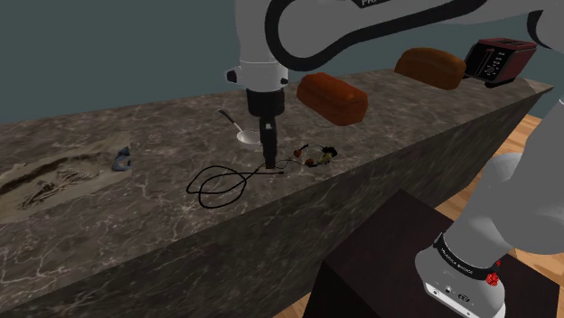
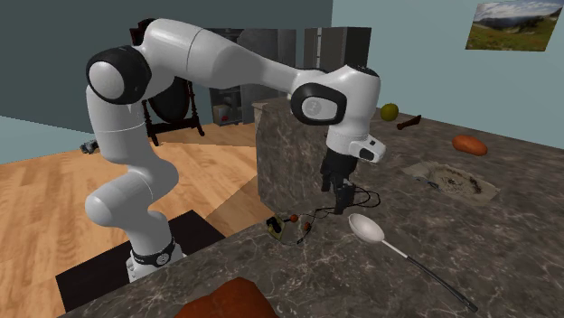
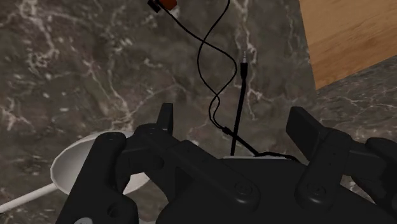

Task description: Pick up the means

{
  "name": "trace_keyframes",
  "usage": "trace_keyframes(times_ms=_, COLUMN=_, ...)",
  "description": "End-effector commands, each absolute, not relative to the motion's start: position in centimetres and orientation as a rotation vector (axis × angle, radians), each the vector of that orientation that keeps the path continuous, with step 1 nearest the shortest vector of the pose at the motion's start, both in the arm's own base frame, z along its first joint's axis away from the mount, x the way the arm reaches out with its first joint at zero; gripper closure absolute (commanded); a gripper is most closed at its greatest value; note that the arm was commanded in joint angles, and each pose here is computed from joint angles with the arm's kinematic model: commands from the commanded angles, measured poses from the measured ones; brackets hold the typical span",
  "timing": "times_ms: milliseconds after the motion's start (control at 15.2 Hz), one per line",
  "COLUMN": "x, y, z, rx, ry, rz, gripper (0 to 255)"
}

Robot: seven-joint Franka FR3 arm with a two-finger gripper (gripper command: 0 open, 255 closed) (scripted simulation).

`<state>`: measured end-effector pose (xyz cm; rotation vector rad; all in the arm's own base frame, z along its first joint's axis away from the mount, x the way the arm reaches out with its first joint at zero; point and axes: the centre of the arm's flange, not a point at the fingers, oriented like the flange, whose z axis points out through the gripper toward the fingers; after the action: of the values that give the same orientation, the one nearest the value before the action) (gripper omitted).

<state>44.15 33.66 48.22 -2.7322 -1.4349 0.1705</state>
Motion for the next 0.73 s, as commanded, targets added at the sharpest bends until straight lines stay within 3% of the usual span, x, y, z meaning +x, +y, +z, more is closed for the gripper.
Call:
trace_keyframes(times_ms=0, x=44.2, y=33.9, z=47.2, rx=-2.729, ry=-1.440, rz=0.170, gripper=0)
trace_keyframes(times_ms=330, x=44.2, y=33.9, z=45.3, rx=-2.729, ry=-1.440, rz=0.170, gripper=0)
trace_keyframes(times_ms=396, x=44.2, y=33.8, z=45.3, rx=-2.730, ry=-1.440, rz=0.170, gripper=255)
trace_keyframes(times_ms=660, x=44.2, y=33.8, z=45.3, rx=-2.730, ry=-1.440, rz=0.170, gripper=255)
